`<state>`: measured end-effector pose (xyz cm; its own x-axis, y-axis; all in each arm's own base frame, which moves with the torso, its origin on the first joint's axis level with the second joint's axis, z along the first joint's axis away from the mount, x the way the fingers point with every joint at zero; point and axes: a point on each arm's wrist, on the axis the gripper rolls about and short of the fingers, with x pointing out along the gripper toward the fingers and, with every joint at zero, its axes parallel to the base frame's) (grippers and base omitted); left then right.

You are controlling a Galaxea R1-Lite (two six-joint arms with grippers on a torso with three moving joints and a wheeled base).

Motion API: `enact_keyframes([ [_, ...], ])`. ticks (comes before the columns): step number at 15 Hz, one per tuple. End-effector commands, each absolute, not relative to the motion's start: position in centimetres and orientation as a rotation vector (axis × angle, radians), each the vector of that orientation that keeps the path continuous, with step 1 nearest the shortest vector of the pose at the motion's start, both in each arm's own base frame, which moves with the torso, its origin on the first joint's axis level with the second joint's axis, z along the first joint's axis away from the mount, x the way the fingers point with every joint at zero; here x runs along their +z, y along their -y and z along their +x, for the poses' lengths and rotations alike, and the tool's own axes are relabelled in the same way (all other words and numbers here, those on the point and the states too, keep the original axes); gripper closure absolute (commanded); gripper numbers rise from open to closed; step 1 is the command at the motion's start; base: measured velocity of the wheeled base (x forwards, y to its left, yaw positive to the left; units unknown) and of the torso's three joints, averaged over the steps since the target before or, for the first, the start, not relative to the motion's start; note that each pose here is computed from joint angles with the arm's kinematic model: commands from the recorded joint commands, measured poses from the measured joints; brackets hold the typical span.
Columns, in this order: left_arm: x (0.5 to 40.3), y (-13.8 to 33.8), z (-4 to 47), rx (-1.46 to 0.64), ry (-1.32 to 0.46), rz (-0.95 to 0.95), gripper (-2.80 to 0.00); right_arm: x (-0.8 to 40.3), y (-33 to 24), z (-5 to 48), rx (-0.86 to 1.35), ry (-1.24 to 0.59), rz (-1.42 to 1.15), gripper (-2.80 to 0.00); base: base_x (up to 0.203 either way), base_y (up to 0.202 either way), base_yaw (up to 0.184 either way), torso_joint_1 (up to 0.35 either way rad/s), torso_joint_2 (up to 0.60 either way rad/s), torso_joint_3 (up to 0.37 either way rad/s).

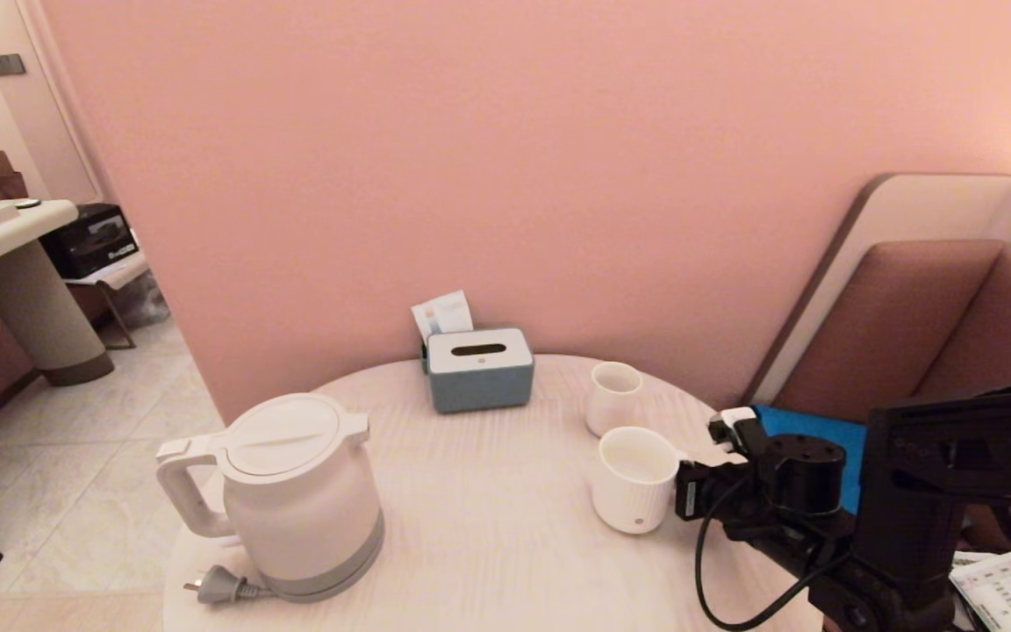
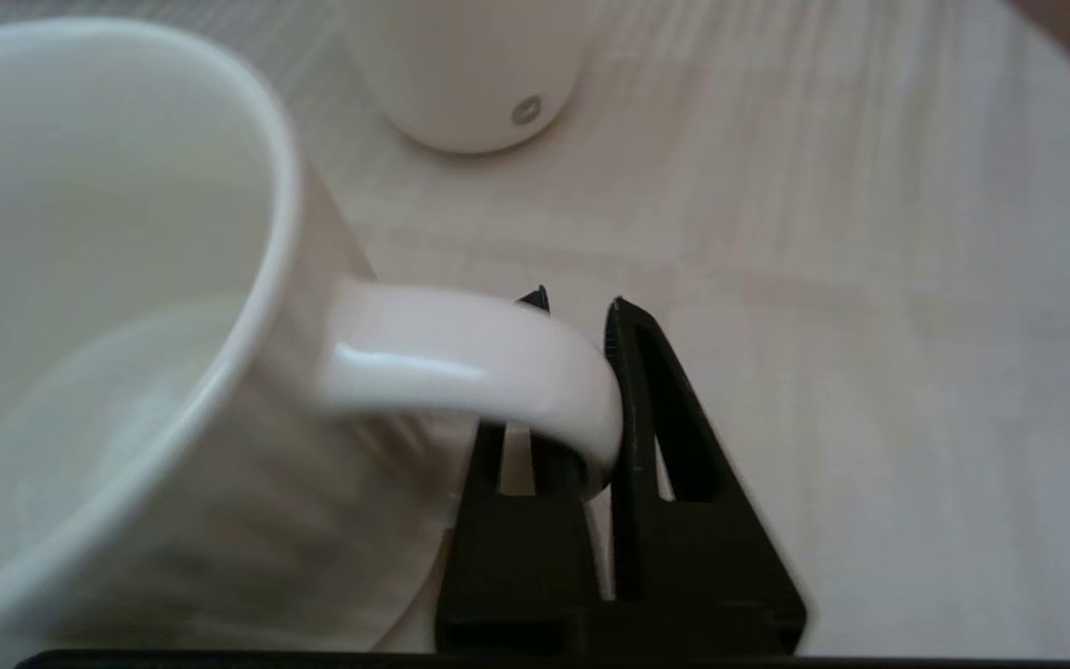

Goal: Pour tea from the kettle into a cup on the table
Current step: Pick up the cup

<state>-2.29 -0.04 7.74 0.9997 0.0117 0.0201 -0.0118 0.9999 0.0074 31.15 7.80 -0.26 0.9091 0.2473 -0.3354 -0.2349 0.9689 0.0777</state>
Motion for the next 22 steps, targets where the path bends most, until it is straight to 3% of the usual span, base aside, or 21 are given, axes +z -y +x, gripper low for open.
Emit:
enact_keyframes([
  [1, 7.8, 0.0, -2.3, 0.012, 0.02, 0.008, 0.0, 0.1, -7.8, 31.3, 0.252, -0.311, 0.041, 0.0, 0.0, 0.0, 0.0, 0.0, 0.0, 0.0],
  [17, 7.8, 0.0, -2.3, 0.012, 0.02, 0.008, 0.0, -0.1, -7.6, 31.1, 0.242, -0.326, 0.058, 0.0, 0.0, 0.0, 0.0, 0.0, 0.0, 0.0],
  [22, 7.8, 0.0, -2.3, 0.012, 0.02, 0.008, 0.0, 1.5, -6.4, 31.2, 0.202, -0.281, 0.098, 0.0, 0.0, 0.0, 0.0, 0.0, 0.0, 0.0],
])
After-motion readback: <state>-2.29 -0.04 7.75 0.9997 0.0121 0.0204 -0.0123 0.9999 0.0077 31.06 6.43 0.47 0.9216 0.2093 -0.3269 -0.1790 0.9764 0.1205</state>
